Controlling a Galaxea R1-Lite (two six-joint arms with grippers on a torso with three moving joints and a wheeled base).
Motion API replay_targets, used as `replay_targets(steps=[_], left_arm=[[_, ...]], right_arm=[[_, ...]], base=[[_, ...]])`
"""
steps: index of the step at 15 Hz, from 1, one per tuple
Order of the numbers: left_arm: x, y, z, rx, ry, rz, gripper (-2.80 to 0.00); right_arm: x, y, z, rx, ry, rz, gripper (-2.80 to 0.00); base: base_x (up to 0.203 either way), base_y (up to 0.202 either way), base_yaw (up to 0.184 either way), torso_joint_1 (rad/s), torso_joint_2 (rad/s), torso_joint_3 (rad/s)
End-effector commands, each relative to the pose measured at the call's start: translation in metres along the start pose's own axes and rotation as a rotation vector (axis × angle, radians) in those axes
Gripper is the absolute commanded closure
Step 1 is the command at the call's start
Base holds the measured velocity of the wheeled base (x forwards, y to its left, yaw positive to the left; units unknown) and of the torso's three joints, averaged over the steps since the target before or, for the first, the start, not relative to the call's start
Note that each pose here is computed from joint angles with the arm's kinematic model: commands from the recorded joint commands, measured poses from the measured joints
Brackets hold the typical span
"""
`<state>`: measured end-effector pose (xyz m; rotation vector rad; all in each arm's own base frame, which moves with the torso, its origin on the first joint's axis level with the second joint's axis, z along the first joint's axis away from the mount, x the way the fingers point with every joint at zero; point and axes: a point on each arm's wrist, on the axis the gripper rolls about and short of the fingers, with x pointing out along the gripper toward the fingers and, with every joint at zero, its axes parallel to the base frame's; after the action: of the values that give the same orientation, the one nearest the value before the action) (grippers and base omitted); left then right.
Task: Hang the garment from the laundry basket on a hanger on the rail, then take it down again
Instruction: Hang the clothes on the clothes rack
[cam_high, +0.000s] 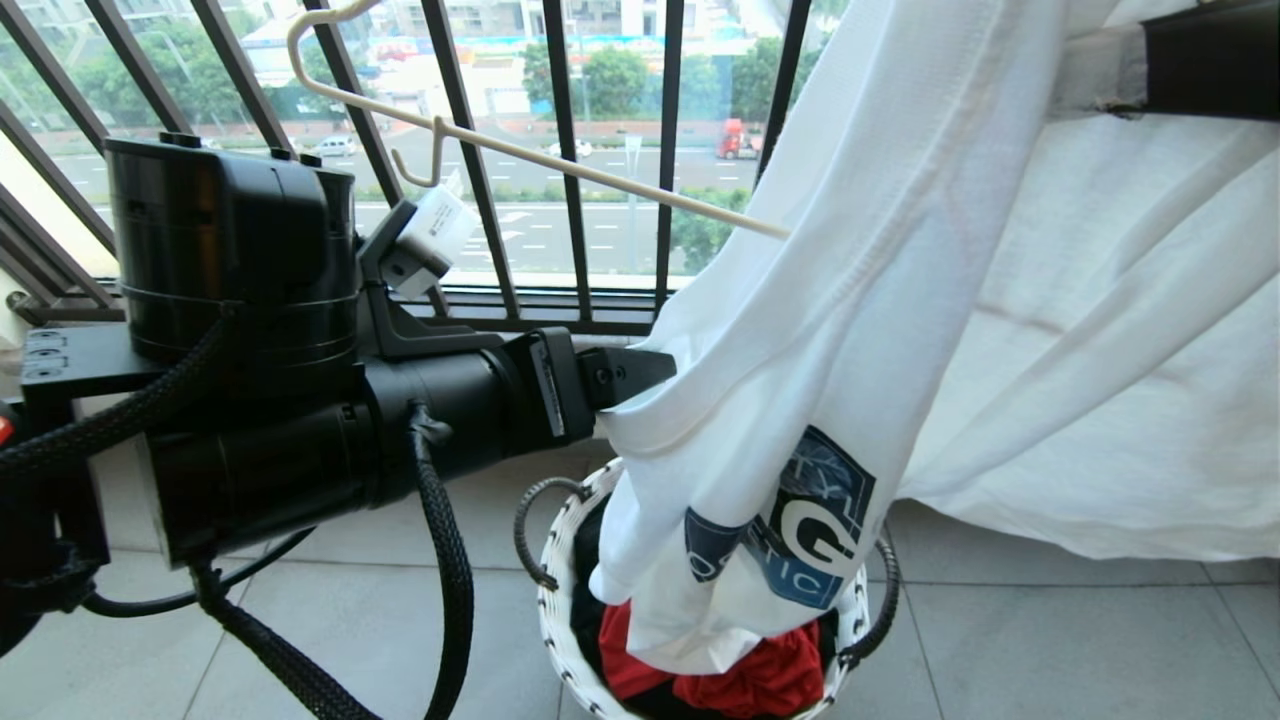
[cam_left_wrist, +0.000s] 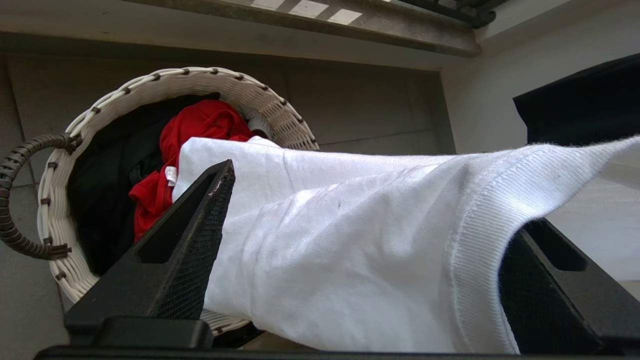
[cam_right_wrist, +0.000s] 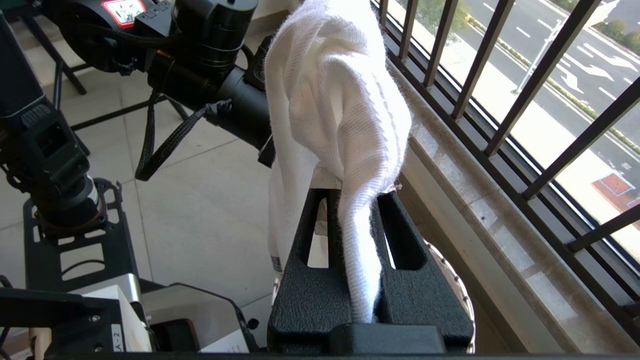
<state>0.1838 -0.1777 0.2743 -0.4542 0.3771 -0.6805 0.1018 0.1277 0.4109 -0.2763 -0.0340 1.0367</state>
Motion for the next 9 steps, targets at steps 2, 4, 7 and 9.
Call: replay_targets(steps=[2, 4, 7, 9], left_arm=[[-0.001, 0.000, 0.001, -0.001, -0.009, 0.000, 0.00], [-0.005, -0.001, 0.003, 0.003, -0.021, -0.002, 0.00], [-0.008, 0.002, 0.009, 0.002, -0.047, 0.011, 0.00], [-0.010, 0.007, 0.018, 0.001, -0.079, 0.033, 0.00]], right_arm=[[-0.006, 0.001, 0.000, -0.003, -0.004, -0.001, 0.00], [-0.006, 0.002, -0.002, -0.003, 0.003, -0.001, 0.00], [-0.005, 0.001, -0.003, 0.000, 0.011, -0.005, 0.00], [-0.007, 0.001, -0.009, 0.004, 0.030, -0.016, 0.00]], base=[[0.000, 0.000, 0.000, 0.000, 0.00, 0.000], [0.000, 0.000, 0.000, 0.000, 0.00, 0.000], [0.000, 0.000, 0.000, 0.000, 0.00, 0.000], [0.000, 0.000, 0.000, 0.000, 0.00, 0.000]])
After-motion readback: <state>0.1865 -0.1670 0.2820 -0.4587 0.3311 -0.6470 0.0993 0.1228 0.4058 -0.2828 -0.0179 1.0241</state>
